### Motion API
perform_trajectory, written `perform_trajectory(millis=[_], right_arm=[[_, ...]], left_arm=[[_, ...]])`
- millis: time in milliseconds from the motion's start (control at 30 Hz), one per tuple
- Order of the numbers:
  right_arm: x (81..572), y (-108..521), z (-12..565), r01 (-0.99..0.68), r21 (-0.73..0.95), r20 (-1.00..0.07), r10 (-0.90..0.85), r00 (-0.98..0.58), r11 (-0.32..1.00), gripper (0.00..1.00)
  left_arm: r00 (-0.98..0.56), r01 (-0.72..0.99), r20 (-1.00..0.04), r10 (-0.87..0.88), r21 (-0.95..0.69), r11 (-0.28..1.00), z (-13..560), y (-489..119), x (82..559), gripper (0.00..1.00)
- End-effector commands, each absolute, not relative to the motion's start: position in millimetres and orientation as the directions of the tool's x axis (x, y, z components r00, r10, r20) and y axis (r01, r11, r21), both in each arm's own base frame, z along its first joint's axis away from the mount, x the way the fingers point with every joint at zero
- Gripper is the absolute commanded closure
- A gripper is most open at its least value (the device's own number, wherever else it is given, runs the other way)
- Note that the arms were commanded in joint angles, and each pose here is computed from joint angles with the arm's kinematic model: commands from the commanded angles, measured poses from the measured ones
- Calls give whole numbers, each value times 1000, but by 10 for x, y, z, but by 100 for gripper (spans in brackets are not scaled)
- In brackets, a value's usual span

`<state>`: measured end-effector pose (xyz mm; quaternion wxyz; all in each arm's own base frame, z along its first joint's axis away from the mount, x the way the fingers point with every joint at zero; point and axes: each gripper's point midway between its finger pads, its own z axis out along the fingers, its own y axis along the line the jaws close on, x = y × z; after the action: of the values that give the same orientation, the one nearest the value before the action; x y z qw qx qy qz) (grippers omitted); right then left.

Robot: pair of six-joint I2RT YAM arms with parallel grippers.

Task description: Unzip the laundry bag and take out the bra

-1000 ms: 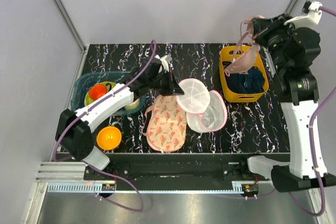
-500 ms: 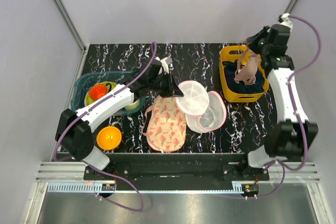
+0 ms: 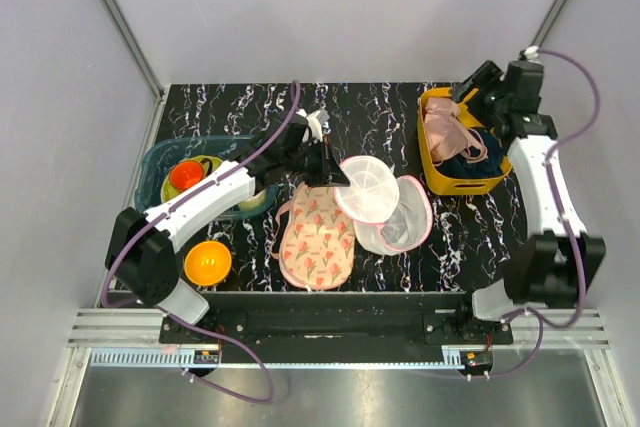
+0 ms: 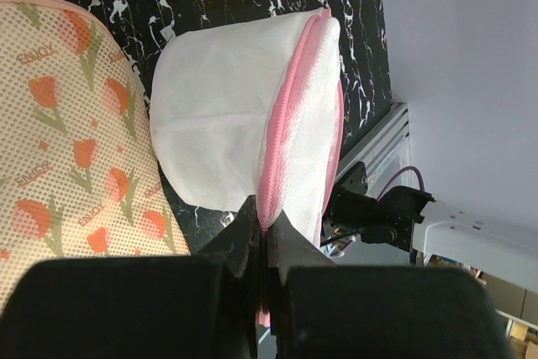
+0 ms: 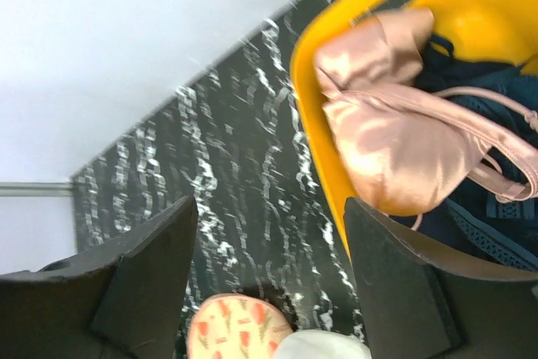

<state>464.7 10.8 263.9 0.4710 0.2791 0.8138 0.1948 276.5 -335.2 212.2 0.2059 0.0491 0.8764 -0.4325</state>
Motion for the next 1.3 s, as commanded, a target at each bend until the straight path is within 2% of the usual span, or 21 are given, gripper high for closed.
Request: perform_trajectory(millis=[0, 167, 200, 300, 500, 533, 567, 667, 700, 733, 767, 800, 967, 1100, 1267], right_arm=[[4239, 132, 3445, 155, 607, -735, 625, -264, 779, 22], [3692, 284, 3285, 142, 621, -702, 628, -336, 770, 20], [3613, 302, 3224, 151, 626, -689, 633, -351, 765, 15], [3246, 357, 3001, 169, 615, -669, 623, -405, 770, 8], [2694, 310, 2784, 209, 547, -687, 577, -441, 810, 5], [2596, 281, 2724, 234, 530, -683, 574, -452, 815, 0], [2545, 269, 2692, 242, 519, -684, 568, -458, 820, 0], [2351, 176, 2564, 299, 468, -684, 556, -472, 831, 0], [2307, 135, 2541, 319, 451, -689, 552, -469, 834, 0], [2252, 127, 2508, 330, 439, -682, 550, -483, 835, 0], [2228, 119, 2481, 336, 430, -679, 545, -491, 838, 0], [2206, 98, 2483, 340, 417, -685, 537, -492, 843, 0], [2127, 43, 2483, 358, 367, -684, 510, -522, 858, 0], [2097, -41, 2531, 383, 341, -707, 503, -497, 859, 0], [2089, -82, 2542, 389, 325, -723, 492, -485, 862, 0]], left_arm=[[-888, 309, -450, -93, -734, 604, 2270, -3302, 2746, 100], [-870, 323, -483, -98, -709, 626, 2309, -3249, 2779, 100], [-867, 326, -488, -96, -704, 630, 2314, -3245, 2787, 100], [-855, 317, -507, -108, -676, 666, 2302, -3210, 2884, 100], [-837, 302, -531, -134, -651, 696, 2209, -3205, 3056, 100], [-838, 306, -532, -125, -646, 700, 2191, -3208, 3062, 100], [-832, 314, -541, -124, -642, 699, 2243, -3220, 3089, 100], [-828, 277, -546, -129, -597, 753, 2218, -3115, 3180, 60], [-820, 269, -556, -138, -587, 763, 2259, -3068, 3203, 37], [-811, 256, -567, -142, -562, 786, 2258, -2985, 3231, 26], [-798, 252, -583, -153, -553, 794, 2308, -2902, 3287, 24], [-775, 274, -616, -145, -533, 801, 2394, -2830, 3339, 13], [-709, 202, -668, -226, -500, 842, 2699, -2175, 3601, 10], [-670, 197, -703, -239, -479, 855, 2852, -1961, 3557, 9], [-682, 195, -692, -237, -484, 853, 2761, -1902, 3369, 9]])
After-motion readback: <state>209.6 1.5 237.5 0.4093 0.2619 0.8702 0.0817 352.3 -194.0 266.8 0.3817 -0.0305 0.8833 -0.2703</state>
